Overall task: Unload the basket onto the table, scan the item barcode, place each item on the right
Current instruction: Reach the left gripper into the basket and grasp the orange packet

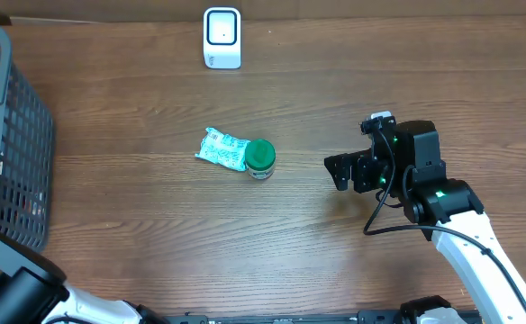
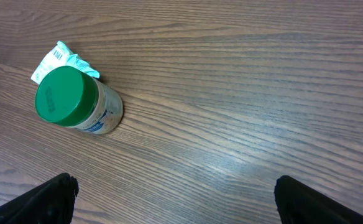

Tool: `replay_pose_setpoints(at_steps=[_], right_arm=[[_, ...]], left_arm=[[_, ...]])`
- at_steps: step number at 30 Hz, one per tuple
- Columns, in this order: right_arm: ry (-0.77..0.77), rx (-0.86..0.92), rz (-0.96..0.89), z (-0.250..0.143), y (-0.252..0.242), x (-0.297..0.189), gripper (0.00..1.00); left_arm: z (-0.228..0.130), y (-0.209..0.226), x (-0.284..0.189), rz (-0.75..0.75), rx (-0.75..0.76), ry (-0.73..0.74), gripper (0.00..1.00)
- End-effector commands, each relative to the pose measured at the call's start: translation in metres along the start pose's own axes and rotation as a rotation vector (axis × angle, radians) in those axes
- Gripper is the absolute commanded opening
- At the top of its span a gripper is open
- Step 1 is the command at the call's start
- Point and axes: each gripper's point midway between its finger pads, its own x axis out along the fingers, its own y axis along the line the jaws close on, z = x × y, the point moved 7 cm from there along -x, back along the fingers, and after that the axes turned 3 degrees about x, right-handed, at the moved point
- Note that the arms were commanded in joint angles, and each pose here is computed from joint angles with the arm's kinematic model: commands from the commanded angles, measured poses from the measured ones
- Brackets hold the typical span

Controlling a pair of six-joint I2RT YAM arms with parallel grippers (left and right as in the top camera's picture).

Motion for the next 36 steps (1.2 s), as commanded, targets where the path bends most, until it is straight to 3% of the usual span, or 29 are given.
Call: replay_pose_setpoints(at_steps=[1, 2, 6, 12, 22, 26, 31, 36], right_arm=[[-0.021, 0.0, 0.011, 0.007, 0.002, -0.003, 1.0], [-0.021, 0.0, 0.011, 0.007, 0.002, -0.003, 1.0], [-0.022, 0.0, 0.011, 0.008, 0.002, -0.003, 1.0], [-0.022, 0.0, 0.011, 0.008, 0.002, -0.003, 1.0], [-0.022, 0.0, 0.011, 0.008, 0.002, -0.003, 1.0], [-0.022, 0.0, 0.011, 0.008, 0.002, -0.003, 1.0], [-0.022, 0.0, 0.011, 0.008, 0.002, -0.003, 1.0], [-0.022, 0.0, 0.011, 0.008, 0.002, -0.003, 1.0]], left_arm=[[-0.009, 0.0, 0.018, 0.014, 0.006, 0.055, 0.33], [-0.008, 0.0, 0.017, 0.012, 0.006, 0.051, 0.24], [-0.003, -0.004, 0.012, -0.007, 0.006, 0.043, 0.04], [0.019, -0.016, -0.021, -0.052, 0.01, 0.029, 0.04], [0.059, -0.043, -0.143, -0.153, 0.101, -0.123, 0.04], [0.057, -0.047, -0.171, -0.184, 0.134, -0.171, 0.04], [0.042, -0.064, -0.204, -0.329, 0.239, -0.216, 0.04], [0.007, -0.091, -0.261, -0.449, 0.372, -0.316, 0.04]])
